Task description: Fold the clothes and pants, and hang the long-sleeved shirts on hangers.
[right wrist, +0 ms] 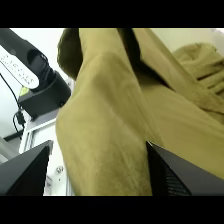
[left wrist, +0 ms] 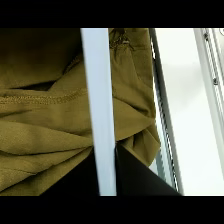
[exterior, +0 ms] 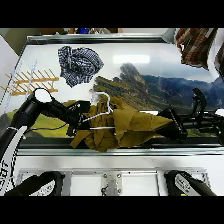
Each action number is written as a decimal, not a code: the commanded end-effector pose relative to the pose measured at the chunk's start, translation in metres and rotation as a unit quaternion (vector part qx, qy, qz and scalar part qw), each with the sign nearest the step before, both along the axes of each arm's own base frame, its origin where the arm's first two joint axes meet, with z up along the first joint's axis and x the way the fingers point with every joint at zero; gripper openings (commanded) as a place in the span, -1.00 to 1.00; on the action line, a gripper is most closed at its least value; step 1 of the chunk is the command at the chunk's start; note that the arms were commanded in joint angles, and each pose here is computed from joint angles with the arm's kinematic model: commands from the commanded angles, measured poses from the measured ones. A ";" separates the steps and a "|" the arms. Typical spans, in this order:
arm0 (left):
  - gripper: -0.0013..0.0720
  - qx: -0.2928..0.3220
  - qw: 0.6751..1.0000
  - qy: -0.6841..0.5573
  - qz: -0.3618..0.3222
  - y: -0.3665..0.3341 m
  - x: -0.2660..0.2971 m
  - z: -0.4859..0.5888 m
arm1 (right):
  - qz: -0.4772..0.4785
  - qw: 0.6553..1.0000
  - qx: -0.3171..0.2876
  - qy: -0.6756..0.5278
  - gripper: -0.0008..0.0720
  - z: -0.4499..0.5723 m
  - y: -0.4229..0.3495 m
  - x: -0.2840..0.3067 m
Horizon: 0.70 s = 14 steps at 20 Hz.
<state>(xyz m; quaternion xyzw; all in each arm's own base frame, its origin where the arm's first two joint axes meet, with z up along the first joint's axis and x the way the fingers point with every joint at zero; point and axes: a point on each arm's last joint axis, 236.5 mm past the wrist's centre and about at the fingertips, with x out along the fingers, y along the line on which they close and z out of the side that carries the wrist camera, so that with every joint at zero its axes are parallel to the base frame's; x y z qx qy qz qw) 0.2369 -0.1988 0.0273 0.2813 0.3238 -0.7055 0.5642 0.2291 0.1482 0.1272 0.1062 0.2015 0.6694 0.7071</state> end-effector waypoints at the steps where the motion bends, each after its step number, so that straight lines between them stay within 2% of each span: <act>1: -0.92 -0.001 1.000 0.001 0.001 -0.001 0.000 0.000 | 0.000 1.000 0.009 -0.002 0.81 0.003 0.002 0.001; 8: -0.92 -0.002 1.000 0.001 0.001 -0.001 0.000 0.000 | 0.011 1.000 -0.016 0.007 0.81 -0.009 0.000 -0.004; 14: -0.92 -0.002 1.000 0.001 0.001 -0.001 0.000 0.000 | 0.008 1.000 -0.009 0.005 0.82 -0.006 0.001 -0.003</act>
